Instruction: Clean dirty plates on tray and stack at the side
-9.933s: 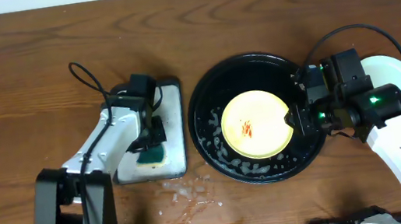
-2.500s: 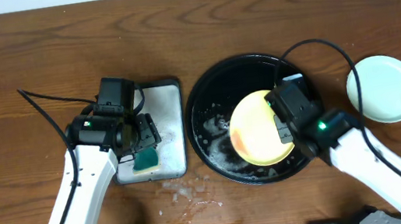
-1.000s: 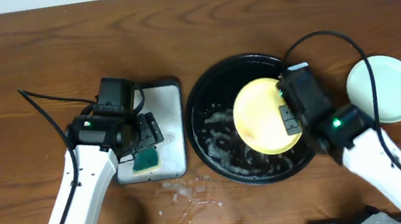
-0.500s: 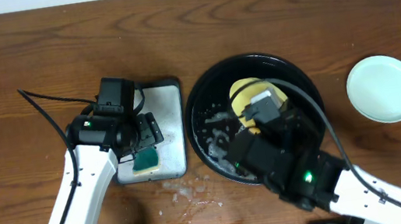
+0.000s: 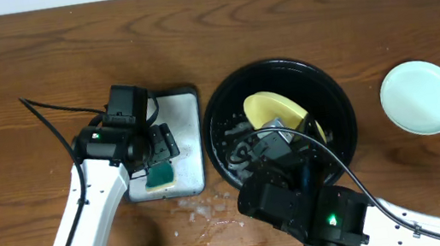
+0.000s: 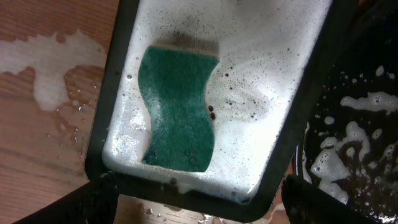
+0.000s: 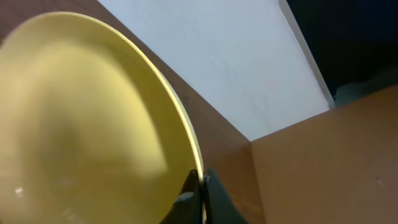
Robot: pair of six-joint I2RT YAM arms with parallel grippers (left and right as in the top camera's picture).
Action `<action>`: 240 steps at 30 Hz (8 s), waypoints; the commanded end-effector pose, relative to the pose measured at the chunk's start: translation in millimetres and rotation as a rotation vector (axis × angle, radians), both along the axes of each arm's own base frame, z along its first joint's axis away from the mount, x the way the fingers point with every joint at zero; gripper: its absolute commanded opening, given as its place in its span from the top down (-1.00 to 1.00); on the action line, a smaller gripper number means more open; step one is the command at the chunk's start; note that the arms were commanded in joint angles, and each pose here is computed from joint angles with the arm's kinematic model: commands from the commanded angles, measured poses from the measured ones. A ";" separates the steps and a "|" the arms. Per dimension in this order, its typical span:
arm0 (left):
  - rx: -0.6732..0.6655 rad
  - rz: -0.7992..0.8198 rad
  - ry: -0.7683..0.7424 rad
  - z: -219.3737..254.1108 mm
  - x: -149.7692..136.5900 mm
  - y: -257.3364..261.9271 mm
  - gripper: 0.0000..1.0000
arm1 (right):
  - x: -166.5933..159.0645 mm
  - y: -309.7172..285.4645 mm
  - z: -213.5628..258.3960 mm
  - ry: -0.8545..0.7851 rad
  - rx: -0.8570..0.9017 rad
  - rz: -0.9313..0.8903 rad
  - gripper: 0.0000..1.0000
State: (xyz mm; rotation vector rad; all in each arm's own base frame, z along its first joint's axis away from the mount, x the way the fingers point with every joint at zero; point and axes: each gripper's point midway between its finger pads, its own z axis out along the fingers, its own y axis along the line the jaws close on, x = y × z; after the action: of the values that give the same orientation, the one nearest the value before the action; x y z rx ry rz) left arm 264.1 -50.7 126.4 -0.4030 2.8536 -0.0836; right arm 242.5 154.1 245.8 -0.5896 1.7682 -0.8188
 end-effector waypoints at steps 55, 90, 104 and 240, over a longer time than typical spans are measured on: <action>0.005 0.004 -0.003 1.6 0.7 1.9 -0.69 | -1.7 -2.2 14.5 -0.051 0.001 -0.015 0.98; 0.005 0.004 -0.003 1.6 0.7 1.9 -0.69 | 50.2 -360.9 -129.8 0.112 1.430 -1.010 0.98; 0.005 0.004 -0.003 1.6 0.7 1.9 -0.69 | 92.5 -298.8 -72.1 0.188 1.642 -0.477 -0.74; -0.036 0.063 -1.264 37.8 -17.6 48.7 -0.86 | -4.3 -98.5 -82.5 -0.136 0.841 0.426 -0.98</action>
State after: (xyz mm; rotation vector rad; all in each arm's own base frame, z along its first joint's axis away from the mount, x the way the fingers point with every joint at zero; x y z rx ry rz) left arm 246.7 -1.1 162.8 -0.2982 1.6003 -0.2677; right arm 237.6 58.1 164.1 -0.3059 1.5935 0.2116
